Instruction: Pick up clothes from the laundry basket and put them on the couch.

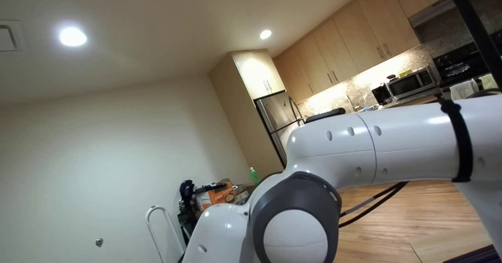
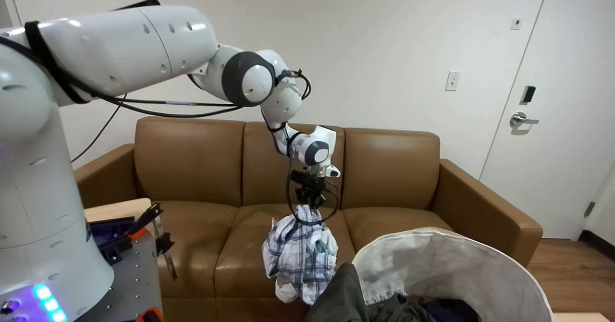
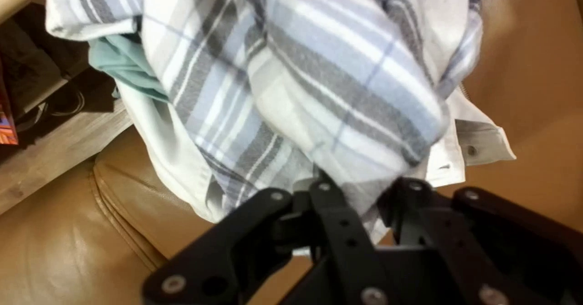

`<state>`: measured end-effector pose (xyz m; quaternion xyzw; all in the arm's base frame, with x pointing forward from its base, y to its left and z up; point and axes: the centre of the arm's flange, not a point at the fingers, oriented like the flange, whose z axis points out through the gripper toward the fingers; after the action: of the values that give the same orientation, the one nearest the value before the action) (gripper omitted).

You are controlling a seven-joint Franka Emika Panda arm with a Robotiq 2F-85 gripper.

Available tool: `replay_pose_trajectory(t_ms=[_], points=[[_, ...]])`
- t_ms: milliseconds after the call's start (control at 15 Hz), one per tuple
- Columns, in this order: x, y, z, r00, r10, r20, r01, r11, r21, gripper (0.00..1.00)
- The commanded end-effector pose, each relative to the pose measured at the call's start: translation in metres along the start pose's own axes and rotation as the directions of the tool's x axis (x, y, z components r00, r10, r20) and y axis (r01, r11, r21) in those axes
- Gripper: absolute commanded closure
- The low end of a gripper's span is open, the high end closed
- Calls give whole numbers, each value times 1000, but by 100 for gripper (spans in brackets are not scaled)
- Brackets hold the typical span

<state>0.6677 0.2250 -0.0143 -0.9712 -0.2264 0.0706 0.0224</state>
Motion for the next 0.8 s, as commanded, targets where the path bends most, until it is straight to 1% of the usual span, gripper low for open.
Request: replay_pose_trajectory(t_ms=[0, 200, 267, 333, 467, 533, 733], points=[[26, -5, -3, 1000, -25, -9, 25, 1000, -1, 45], [24, -13, -14, 999, -37, -21, 38, 999, 20, 24], [19, -18, -27, 999, -35, -27, 35, 999, 35, 19], [16, -21, -38, 999, -31, -34, 33, 999, 43, 12], [8, -25, -69, 999, -19, -33, 21, 997, 68, 0], [3, -25, -86, 999, -20, -36, 22, 996, 84, 0], [-14, -19, -132, 1000, 6, -8, -5, 995, 96, 0]])
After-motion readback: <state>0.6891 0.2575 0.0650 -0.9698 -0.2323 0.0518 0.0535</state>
